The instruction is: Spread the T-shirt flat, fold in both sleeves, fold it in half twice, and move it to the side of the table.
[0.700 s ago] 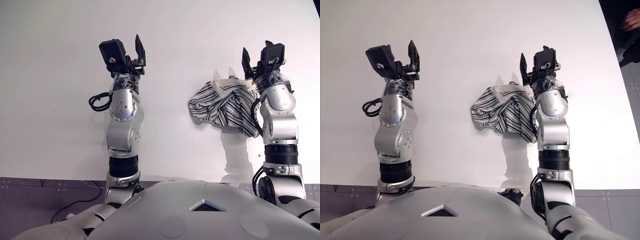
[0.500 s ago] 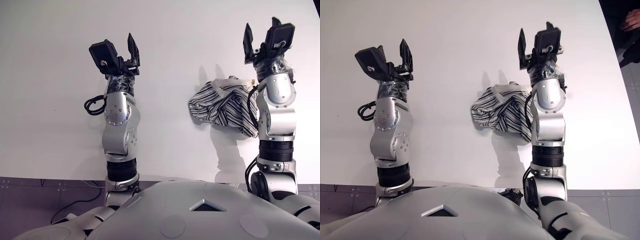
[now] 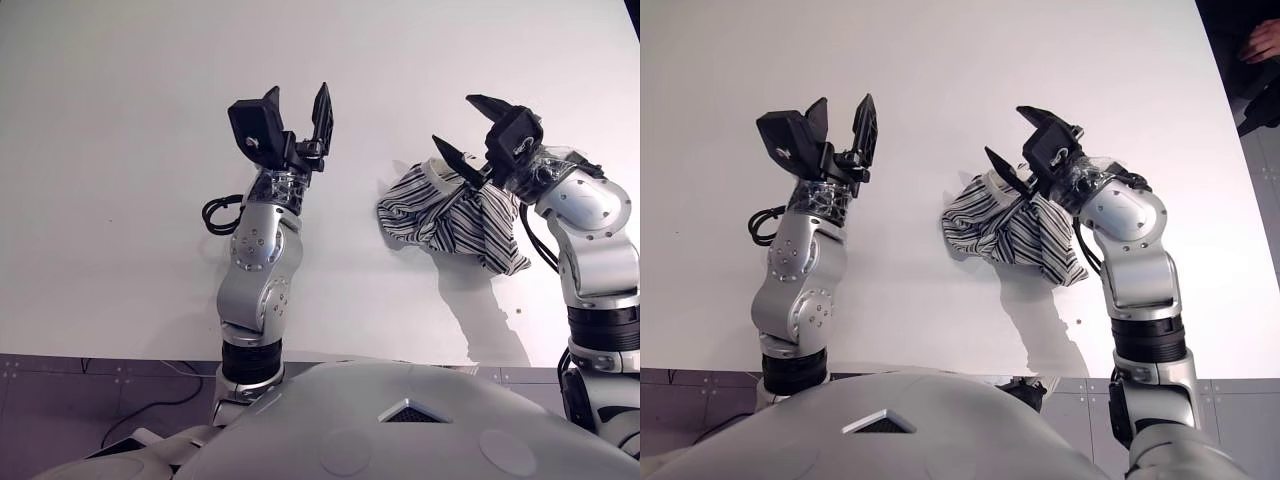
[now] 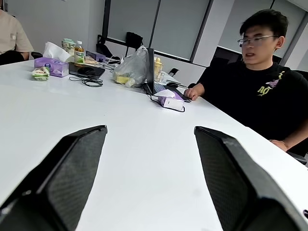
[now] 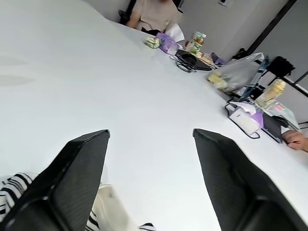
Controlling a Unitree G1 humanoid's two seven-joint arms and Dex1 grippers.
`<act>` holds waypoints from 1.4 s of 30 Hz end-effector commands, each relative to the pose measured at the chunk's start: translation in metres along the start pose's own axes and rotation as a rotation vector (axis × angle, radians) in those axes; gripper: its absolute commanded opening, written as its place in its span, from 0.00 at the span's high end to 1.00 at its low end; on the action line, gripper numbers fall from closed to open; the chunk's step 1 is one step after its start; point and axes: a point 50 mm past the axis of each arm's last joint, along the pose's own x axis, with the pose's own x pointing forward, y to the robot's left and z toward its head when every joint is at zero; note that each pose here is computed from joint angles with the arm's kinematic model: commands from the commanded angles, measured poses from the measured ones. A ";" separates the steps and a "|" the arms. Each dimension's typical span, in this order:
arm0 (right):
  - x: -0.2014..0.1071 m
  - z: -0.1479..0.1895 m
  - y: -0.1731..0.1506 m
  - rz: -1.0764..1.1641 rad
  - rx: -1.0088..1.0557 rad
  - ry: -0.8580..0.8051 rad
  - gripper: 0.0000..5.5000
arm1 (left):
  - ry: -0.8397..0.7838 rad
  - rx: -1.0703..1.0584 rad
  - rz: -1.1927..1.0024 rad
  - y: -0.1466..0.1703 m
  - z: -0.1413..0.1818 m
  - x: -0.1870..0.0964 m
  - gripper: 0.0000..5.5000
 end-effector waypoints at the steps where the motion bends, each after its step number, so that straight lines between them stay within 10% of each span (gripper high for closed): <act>1: -0.005 -0.005 0.000 -0.067 0.107 0.004 0.42 | 0.024 -0.008 0.015 0.007 -0.001 -0.002 0.39; 21: 0.008 -0.015 -0.020 -0.388 0.154 0.036 0.42 | 0.023 0.103 0.184 0.022 -0.001 -0.002 0.39; 33: -0.009 0.013 -0.017 0.419 -0.084 0.058 0.42 | 0.081 0.052 0.015 0.021 -0.004 -0.014 0.39; 42: -0.022 -0.056 0.047 0.687 -0.443 0.391 0.42 | 0.132 0.093 -0.069 0.016 -0.007 -0.017 0.39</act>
